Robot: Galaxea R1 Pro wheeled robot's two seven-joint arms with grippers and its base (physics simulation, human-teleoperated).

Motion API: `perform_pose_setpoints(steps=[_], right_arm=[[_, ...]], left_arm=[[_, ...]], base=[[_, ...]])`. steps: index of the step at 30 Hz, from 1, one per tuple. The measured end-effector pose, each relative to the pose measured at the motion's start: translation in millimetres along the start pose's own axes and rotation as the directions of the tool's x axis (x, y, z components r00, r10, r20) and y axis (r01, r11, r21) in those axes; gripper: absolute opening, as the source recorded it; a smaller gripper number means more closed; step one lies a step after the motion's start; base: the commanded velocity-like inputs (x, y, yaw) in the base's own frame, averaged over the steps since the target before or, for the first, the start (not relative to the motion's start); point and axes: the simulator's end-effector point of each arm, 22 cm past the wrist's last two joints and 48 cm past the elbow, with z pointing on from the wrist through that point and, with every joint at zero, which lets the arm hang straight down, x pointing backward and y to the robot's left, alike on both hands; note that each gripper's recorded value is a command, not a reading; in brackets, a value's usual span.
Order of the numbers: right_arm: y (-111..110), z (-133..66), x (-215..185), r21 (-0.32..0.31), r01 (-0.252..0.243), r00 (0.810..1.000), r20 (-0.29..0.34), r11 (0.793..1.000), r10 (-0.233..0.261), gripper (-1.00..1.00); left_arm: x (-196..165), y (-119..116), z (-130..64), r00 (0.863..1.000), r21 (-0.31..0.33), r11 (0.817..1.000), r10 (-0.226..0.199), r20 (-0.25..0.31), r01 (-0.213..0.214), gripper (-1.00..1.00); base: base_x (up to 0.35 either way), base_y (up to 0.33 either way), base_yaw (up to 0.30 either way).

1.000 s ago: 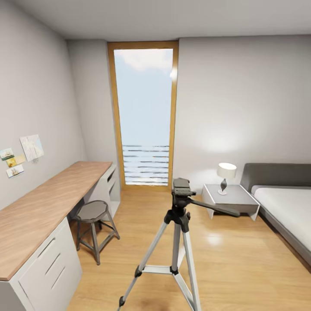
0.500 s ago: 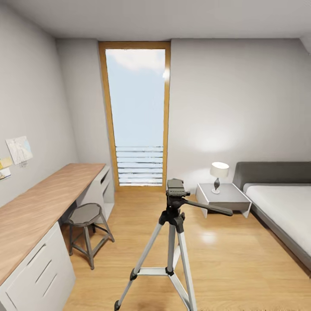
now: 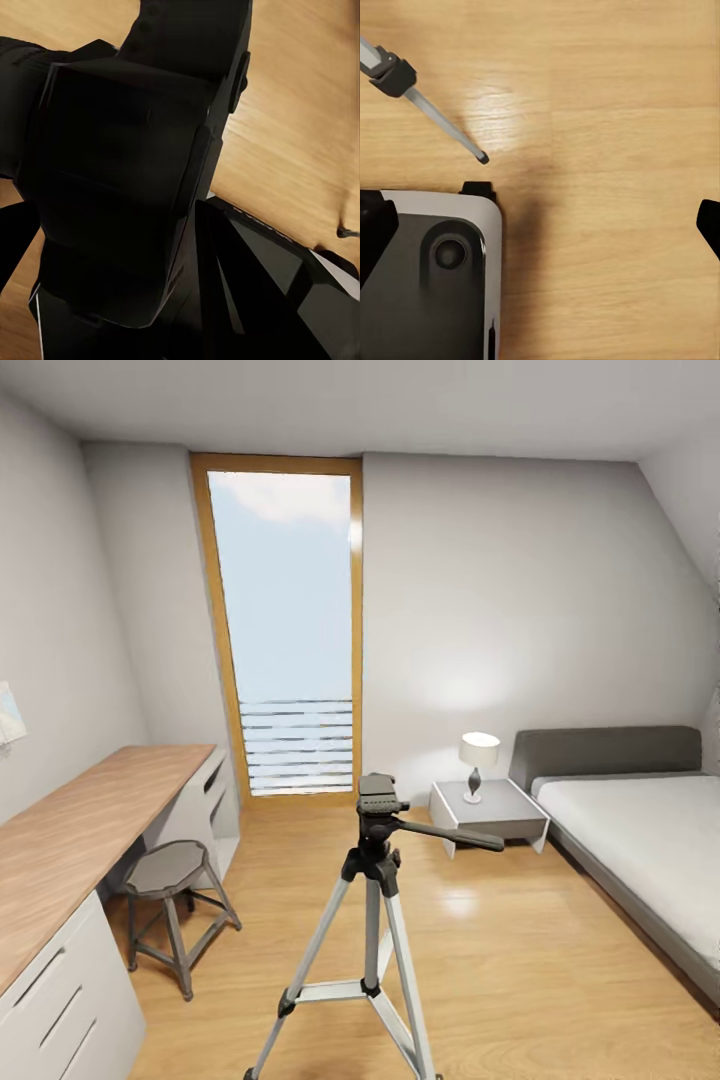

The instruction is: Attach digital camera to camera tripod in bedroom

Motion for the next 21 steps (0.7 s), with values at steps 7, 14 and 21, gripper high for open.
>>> perform_pose_setpoints(steps=[7,14,21], right_arm=[[0.0,0.0,-0.3,0.000,0.002,1.000,0.001,1.000,-0.002,1.00],[-0.9,0.0,-1.0,0.000,0.006,1.000,0.003,1.000,-0.006,1.00],[-1.0,0.0,-0.9,0.000,0.007,1.000,0.002,1.000,-0.007,1.00]], left_arm=[[0.0,-0.1,0.0,1.000,0.000,1.000,0.000,0.000,0.000,-1.00],[0.0,-0.2,0.0,1.000,0.000,1.000,0.000,0.000,0.000,-1.00],[0.0,-0.2,0.0,1.000,0.000,1.000,0.000,0.000,0.000,-1.00]], base=[[0.000,0.000,-0.027],[0.000,0.000,-0.004],[0.000,0.000,0.000]])
